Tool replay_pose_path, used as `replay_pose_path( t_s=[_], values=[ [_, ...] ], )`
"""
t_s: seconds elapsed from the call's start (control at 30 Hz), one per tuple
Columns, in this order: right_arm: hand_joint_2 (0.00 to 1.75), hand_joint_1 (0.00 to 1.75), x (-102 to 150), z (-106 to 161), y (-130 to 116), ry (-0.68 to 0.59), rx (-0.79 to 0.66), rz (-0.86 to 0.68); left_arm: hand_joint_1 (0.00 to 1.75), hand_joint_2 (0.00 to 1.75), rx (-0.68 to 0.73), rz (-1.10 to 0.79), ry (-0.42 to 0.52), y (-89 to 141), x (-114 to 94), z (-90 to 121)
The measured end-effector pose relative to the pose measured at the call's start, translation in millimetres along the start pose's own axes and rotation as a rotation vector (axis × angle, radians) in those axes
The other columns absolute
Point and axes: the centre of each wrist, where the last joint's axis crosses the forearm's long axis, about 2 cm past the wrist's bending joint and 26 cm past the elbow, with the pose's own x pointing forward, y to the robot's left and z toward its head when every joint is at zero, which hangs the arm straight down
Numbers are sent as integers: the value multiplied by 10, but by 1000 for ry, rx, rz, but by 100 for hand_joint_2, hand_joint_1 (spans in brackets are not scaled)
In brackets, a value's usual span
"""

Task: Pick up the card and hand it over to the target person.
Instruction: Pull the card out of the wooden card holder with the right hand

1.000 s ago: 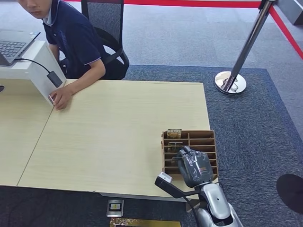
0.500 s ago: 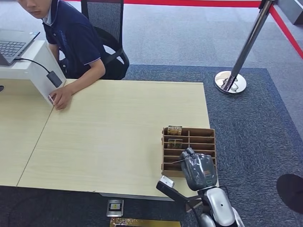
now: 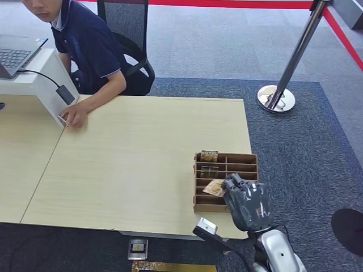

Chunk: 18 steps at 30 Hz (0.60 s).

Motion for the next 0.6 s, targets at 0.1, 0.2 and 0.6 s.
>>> replay_pose_path(
  t_s=[0.1, 0.2, 0.6],
  values=[
    [175, 175, -23, -204, -13, -25, -6, -9, 0, 0, 0, 2, 4, -11, -1, 3],
    [175, 175, -54, -382, 9, -34, 2, -20, 0, 0, 1, 4, 6, -16, 0, 4],
    [175, 175, -4, -1231, 61, -34, 28, -94, 0, 0, 7, -2, 16, -40, 19, 10]
  ],
)
